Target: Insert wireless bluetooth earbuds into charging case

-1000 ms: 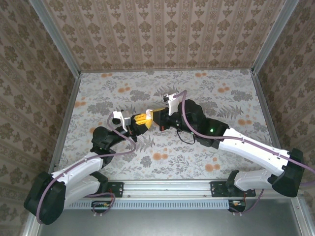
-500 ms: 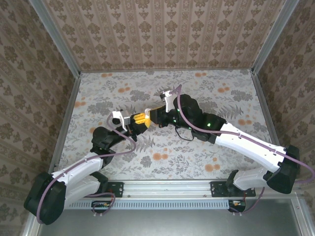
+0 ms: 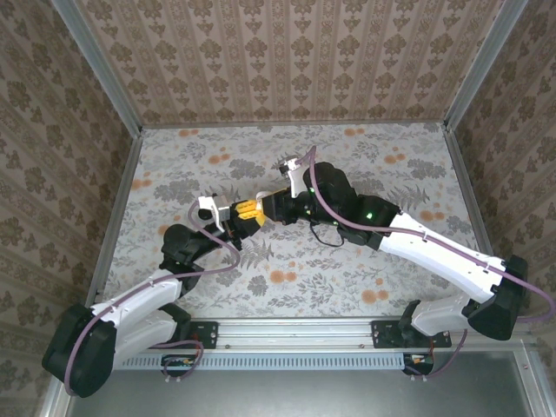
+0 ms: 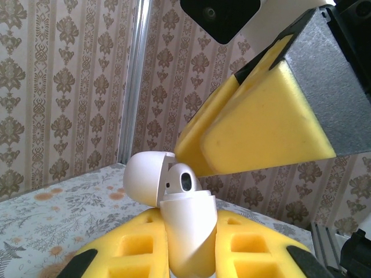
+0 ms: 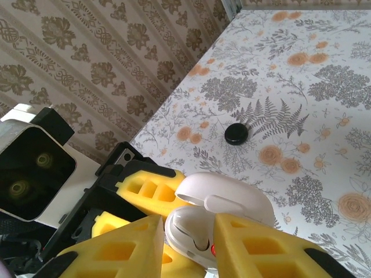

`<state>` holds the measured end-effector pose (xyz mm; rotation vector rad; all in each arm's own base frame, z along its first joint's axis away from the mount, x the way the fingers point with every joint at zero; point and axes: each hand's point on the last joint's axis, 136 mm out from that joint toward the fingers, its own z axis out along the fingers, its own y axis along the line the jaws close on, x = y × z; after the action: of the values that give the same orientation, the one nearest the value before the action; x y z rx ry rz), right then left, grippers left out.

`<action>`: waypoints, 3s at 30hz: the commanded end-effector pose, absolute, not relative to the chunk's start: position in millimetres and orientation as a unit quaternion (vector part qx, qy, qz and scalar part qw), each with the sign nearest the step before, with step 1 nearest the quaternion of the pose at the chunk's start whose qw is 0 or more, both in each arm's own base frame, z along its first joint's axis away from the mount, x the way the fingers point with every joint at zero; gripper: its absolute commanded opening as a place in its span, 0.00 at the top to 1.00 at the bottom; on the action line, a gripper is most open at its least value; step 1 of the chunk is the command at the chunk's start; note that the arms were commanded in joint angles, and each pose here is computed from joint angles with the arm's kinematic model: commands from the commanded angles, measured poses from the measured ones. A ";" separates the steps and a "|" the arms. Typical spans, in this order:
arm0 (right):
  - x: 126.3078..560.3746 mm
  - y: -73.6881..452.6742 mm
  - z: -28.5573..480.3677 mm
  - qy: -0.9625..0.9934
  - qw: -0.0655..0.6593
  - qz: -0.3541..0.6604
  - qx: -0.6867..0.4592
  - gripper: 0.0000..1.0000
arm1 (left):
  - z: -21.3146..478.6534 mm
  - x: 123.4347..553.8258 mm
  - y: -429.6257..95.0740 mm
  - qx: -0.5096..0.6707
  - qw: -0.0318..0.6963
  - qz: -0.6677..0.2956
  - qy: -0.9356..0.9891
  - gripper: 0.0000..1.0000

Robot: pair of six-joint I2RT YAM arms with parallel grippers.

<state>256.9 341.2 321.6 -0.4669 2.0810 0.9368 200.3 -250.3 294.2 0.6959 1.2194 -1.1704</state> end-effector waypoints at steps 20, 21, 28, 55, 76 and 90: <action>260.4 285.1 373.5 0.820 0.381 0.409 -0.122 0.58 | 332.7 177.2 -248.7 0.337 0.624 -0.534 0.460 1.00; 262.2 288.8 371.0 0.819 0.369 0.421 -0.124 0.58 | 334.1 175.9 -249.4 0.340 0.621 -0.538 0.457 1.00; 262.7 332.4 349.3 0.807 0.287 0.487 -0.170 0.60 | 343.7 169.0 -258.9 0.364 0.587 -0.568 0.448 1.00; 230.6 315.6 322.9 0.809 0.265 0.497 -0.170 0.66 | 332.8 208.6 -255.4 0.290 0.568 -0.563 0.526 1.00; 301.1 96.0 208.5 0.888 0.452 0.066 0.058 0.03 | 150.6 354.8 -226.4 0.031 0.388 -0.413 0.823 1.00; 309.9 3.6 150.4 0.858 0.494 -0.037 0.138 0.00 | 56.5 405.8 -303.4 0.004 0.291 -0.422 0.859 0.88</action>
<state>296.7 12.8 130.6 0.3370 2.2130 -0.0719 397.3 -292.7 49.7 0.0396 2.3126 -1.1060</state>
